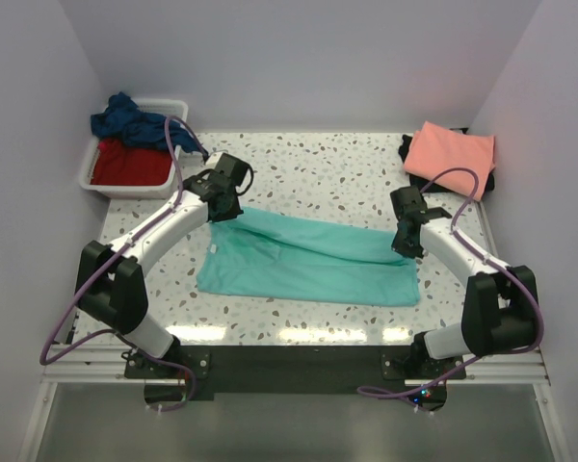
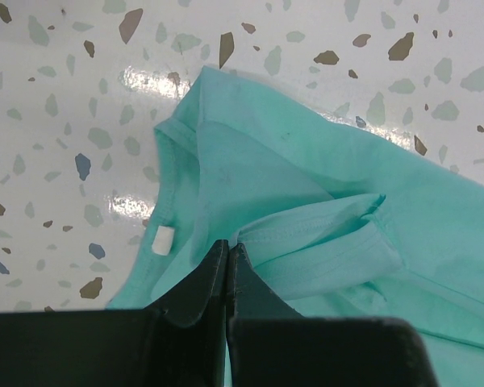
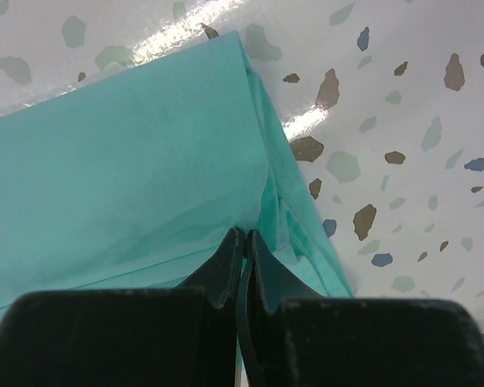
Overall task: Fold and stack the t-shirts
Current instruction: Fold the tshirt
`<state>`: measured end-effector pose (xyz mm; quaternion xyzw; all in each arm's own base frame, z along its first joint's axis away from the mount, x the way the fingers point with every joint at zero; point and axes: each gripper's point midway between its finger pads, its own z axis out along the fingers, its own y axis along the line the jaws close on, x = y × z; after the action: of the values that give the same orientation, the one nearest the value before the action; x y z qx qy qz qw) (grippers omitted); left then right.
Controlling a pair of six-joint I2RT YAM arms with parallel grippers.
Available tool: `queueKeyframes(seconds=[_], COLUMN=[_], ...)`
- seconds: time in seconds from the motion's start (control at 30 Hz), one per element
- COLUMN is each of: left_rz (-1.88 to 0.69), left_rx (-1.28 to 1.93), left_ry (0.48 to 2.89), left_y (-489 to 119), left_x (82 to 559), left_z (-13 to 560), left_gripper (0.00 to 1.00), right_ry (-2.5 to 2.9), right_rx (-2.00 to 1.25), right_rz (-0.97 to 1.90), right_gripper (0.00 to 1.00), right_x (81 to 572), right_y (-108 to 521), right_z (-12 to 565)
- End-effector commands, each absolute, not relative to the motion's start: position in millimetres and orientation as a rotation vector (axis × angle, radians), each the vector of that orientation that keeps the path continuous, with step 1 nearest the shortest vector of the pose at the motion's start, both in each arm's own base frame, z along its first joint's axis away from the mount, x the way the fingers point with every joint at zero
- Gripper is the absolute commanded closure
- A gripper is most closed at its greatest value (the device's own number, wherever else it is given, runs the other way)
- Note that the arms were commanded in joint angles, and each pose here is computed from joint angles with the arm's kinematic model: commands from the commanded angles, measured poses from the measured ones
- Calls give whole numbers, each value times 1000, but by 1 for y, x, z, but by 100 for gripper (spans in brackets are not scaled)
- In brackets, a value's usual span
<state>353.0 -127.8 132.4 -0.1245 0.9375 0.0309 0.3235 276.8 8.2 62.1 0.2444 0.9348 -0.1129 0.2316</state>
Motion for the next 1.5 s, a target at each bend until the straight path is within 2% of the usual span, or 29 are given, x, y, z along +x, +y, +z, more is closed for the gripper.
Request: queueKeyframes(seconds=[0.0, 0.47, 0.7, 0.97, 1.13, 1.47], left_rz=[71, 84, 79, 82, 87, 142], left_rx=[-325, -375, -359, -351, -354, -391], left_ry=[2388, 2167, 2142, 2155, 2171, 2181], left_y=[-127, -115, -124, -127, -127, -115], left_x=[368, 451, 485, 500, 502, 499], left_z=[157, 234, 242, 239, 232, 225], left_gripper=[100, 100, 100, 100, 100, 100], right_ry=[2465, 2330, 2253, 2174, 2196, 2222], right_rx=[684, 678, 709, 685, 652, 641], right_rz=[-308, -379, -412, -352, -327, -372], right_gripper=[100, 100, 100, 100, 100, 100], right_x=[295, 350, 384, 440, 469, 473], right_y=[5, -3, -5, 6, 17, 13], right_z=[92, 130, 136, 152, 140, 136])
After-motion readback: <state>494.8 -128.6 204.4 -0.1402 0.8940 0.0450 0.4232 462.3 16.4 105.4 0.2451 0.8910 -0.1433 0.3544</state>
